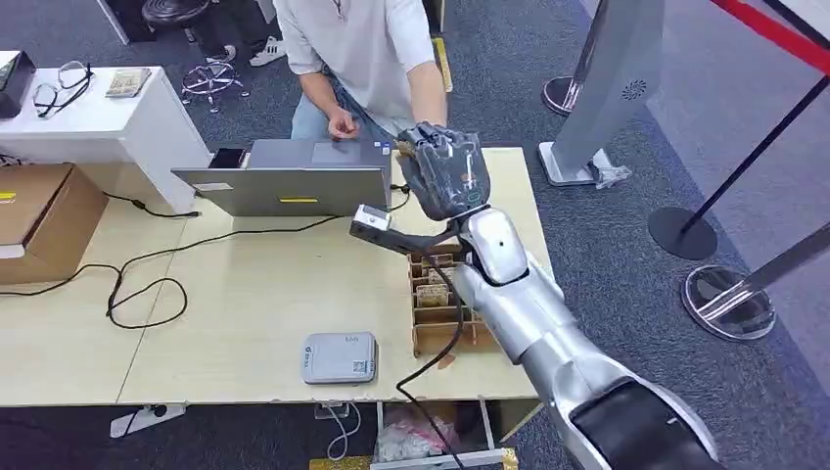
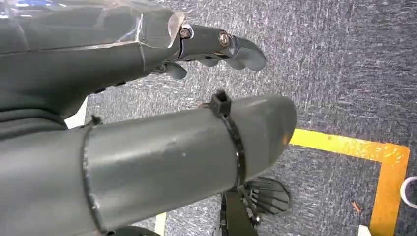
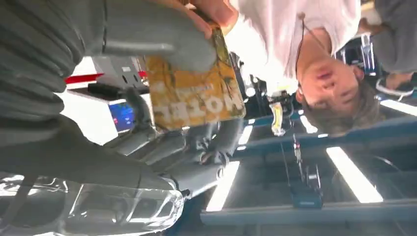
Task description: Pass the card to the sensor for recognition and then transmit it.
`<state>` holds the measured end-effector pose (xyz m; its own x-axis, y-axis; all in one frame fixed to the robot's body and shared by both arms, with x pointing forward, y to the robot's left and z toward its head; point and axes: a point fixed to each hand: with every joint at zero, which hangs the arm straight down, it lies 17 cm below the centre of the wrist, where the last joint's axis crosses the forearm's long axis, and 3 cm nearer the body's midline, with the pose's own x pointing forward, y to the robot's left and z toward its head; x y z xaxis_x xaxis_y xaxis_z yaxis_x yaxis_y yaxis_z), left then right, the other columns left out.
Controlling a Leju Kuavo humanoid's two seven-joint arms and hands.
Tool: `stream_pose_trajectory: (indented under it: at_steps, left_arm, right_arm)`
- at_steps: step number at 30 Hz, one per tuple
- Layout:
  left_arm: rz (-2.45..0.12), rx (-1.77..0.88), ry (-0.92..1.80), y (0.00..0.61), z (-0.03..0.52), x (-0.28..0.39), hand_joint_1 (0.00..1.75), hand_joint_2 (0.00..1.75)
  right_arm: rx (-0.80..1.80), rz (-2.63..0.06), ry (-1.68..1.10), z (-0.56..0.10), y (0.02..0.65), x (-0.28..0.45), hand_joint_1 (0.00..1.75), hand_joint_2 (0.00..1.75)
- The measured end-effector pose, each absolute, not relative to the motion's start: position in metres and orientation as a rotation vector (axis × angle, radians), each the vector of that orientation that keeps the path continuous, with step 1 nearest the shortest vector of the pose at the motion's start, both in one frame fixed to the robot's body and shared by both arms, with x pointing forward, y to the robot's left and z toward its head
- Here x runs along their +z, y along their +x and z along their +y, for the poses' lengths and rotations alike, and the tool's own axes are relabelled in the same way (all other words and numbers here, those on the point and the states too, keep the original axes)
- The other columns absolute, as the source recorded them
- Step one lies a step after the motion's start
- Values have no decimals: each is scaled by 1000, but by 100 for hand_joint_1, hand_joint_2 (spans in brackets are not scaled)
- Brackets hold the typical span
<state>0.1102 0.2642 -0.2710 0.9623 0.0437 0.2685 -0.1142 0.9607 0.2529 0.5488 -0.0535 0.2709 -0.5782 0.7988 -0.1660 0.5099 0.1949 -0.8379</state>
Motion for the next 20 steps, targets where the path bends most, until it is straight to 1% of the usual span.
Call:
stream_pose_trajectory:
  at_steps: [3,4,11,14,17,20]
  left_arm:
    - [-261,85,271,108,265,-271,0,0]
    - [-261,86,271,108,264,-271,0,0]
    - [-254,95,278,104,266,-272,0,0]
    - [-247,114,283,102,265,-272,0,0]
    - [-237,127,278,99,264,-273,0,0]
    - [-225,132,277,95,264,-273,0,0]
  right_arm:
    - [1327,-2167,-1207,-52,549,266,0,175]
    - [1323,-2168,-1199,-52,549,266,0,0]
    - [1225,-2199,-1122,-65,552,271,0,0]
    - [1124,-2253,-1027,-70,547,275,0,0]
    - [960,-2273,-822,-76,544,272,0,0]
    - [789,-2240,-523,-74,535,257,0,0]
